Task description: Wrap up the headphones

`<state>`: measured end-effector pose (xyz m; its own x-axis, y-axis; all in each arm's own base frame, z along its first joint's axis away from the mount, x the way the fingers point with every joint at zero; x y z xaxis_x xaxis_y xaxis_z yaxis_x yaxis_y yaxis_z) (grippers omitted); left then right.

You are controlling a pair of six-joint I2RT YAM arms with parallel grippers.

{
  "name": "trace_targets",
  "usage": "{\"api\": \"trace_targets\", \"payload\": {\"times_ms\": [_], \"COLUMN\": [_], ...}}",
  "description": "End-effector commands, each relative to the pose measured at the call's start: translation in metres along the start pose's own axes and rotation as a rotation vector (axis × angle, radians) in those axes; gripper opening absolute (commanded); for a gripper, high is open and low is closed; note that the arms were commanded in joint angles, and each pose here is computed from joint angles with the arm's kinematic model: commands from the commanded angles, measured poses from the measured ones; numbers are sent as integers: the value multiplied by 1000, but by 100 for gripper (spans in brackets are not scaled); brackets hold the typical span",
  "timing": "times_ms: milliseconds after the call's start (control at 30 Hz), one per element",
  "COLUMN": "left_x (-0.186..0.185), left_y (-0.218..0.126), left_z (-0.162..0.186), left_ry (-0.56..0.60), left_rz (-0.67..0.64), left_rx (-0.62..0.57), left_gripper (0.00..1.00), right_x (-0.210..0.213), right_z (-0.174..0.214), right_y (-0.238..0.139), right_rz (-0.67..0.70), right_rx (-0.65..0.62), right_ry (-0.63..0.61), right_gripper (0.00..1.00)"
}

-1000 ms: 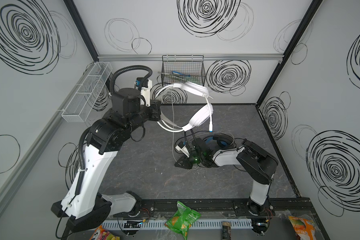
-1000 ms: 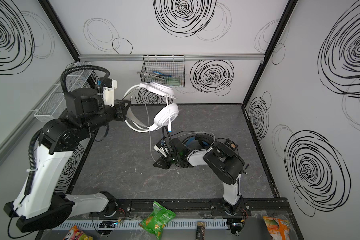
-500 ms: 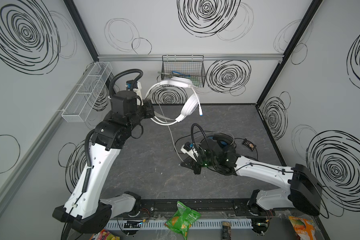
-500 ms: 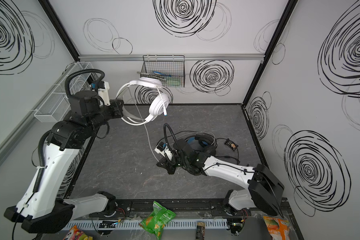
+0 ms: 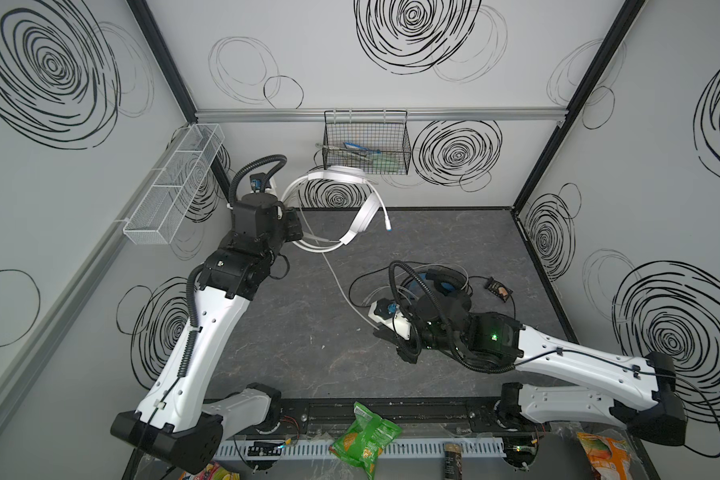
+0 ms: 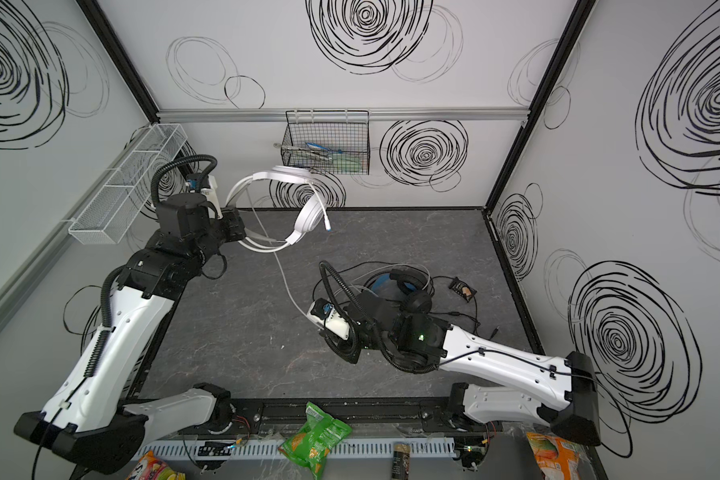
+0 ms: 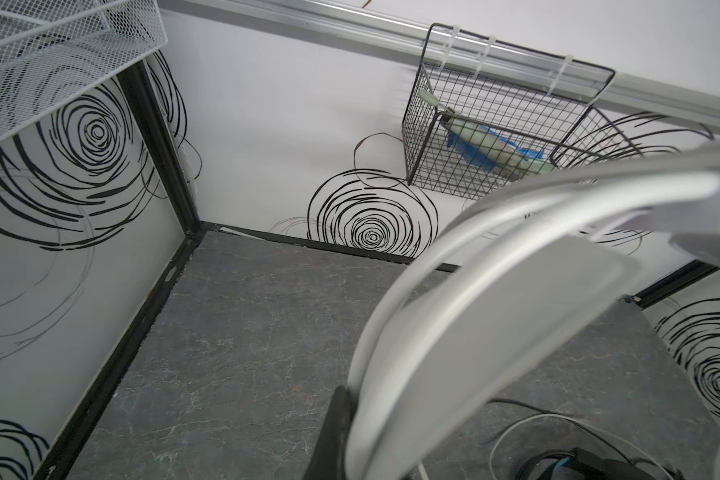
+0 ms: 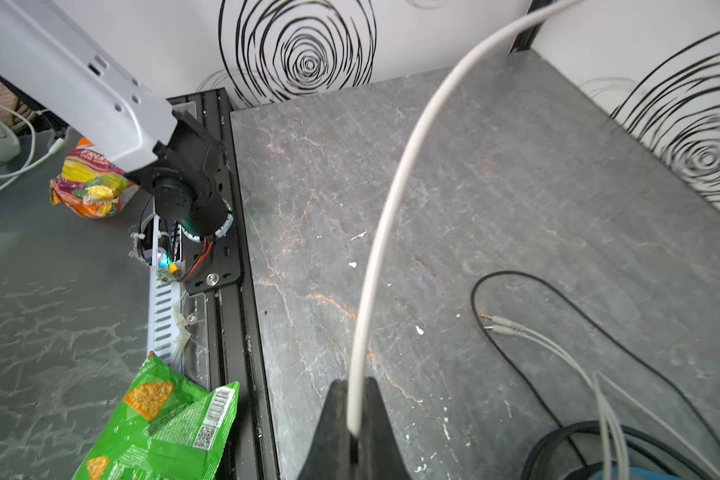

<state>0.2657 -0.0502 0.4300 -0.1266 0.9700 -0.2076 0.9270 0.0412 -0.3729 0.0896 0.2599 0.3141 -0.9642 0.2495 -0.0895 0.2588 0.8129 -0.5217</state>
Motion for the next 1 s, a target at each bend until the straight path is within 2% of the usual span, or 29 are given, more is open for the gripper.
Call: {"api": "trace_targets", "payload": {"times_ms": [0,333,667,967], "left_x": [3,21,25,29], "left_y": [-10,8,15,22], "left_z": [-18,5,20,34], "left_ry": [-31,-14,0,-5], "left_rz": [-12,-89,-99,-112], "left_rx": [-160,-117,-80,-51], "left_gripper": [0,0,0,0], "right_x": [-2,-4,-12,-7], "right_z": [-4,-31,-40,-40], "right_y": [-19,-64,-87,-93], "right_rz": [77,156,275,249], "right_rx": [69,38,-11,-18], "right_ry": [-89,-159,-165,-167], "right_gripper": [0,0,0,0]}}
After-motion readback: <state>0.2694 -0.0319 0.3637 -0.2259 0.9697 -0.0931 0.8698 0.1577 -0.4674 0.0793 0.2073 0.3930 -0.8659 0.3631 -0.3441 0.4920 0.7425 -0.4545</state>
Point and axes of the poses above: each gripper's point midway between its finger pads, its own y axis out along the fingers, its own x axis along the line the jaws close on, z = x × y, the point moved 10 cm from there along -y, back along the fingers, and after that the axes turned 2 degrees about -y, right-handed, at the moved point
